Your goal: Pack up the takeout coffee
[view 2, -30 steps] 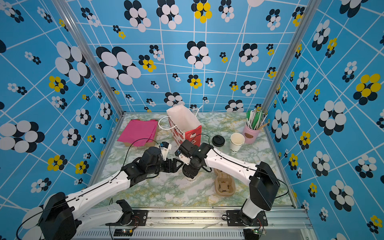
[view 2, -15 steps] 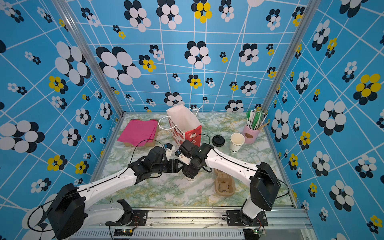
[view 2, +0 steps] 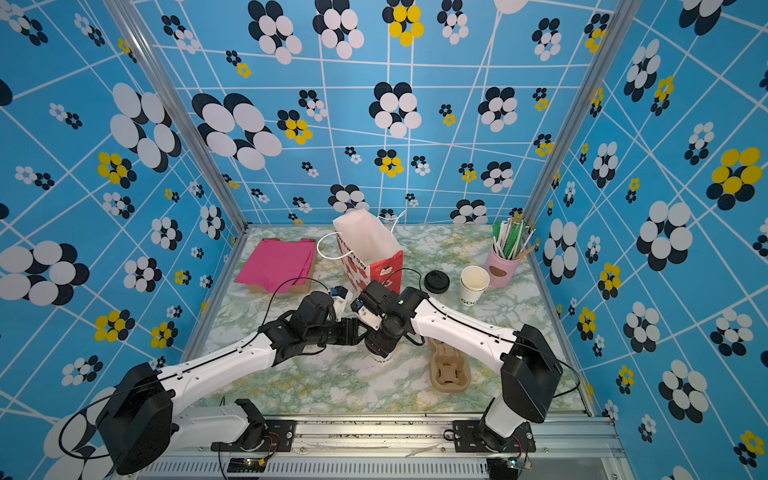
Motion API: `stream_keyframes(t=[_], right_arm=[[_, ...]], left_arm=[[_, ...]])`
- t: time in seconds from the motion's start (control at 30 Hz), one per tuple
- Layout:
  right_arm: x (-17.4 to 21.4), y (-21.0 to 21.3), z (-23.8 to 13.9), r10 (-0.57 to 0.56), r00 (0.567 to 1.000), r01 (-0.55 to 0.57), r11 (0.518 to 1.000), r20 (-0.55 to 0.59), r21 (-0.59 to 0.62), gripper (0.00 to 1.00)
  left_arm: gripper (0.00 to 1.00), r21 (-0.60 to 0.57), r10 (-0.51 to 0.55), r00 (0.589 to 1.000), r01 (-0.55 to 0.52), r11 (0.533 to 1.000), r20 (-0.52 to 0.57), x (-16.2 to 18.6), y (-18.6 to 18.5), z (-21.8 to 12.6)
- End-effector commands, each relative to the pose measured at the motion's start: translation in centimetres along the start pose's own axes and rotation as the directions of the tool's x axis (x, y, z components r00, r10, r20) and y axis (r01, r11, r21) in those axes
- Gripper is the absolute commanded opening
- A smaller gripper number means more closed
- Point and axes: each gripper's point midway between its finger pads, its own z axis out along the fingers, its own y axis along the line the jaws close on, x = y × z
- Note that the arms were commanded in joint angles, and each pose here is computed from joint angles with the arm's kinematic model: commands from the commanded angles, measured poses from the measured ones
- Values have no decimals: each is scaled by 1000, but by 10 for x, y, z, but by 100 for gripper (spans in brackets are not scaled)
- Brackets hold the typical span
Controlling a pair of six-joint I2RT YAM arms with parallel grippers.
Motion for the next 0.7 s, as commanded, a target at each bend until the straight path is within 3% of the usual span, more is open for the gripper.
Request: stream_keyframes(t=[0.0,0.27,0.47,0.67], right_arm=[[82,22,43,-42,942,12,996,-334,-91,73],[82,22,44,-46,942,16,996,-333,-92,73],[82,23,45,-49,942,18,995,-332,-95,73],[81,23,45,-51,942,21,995,-332,-95,73]], left_arm=[[64,-29,-52,998,51,998,-45,9,10,2],[65,38,-31,999,30,999,17,-15,-10,-18],[60,43,-61,996,58,997,68,-21,-2,-32],[55,65,-66,997,63,996,38,-15,-3,-26]])
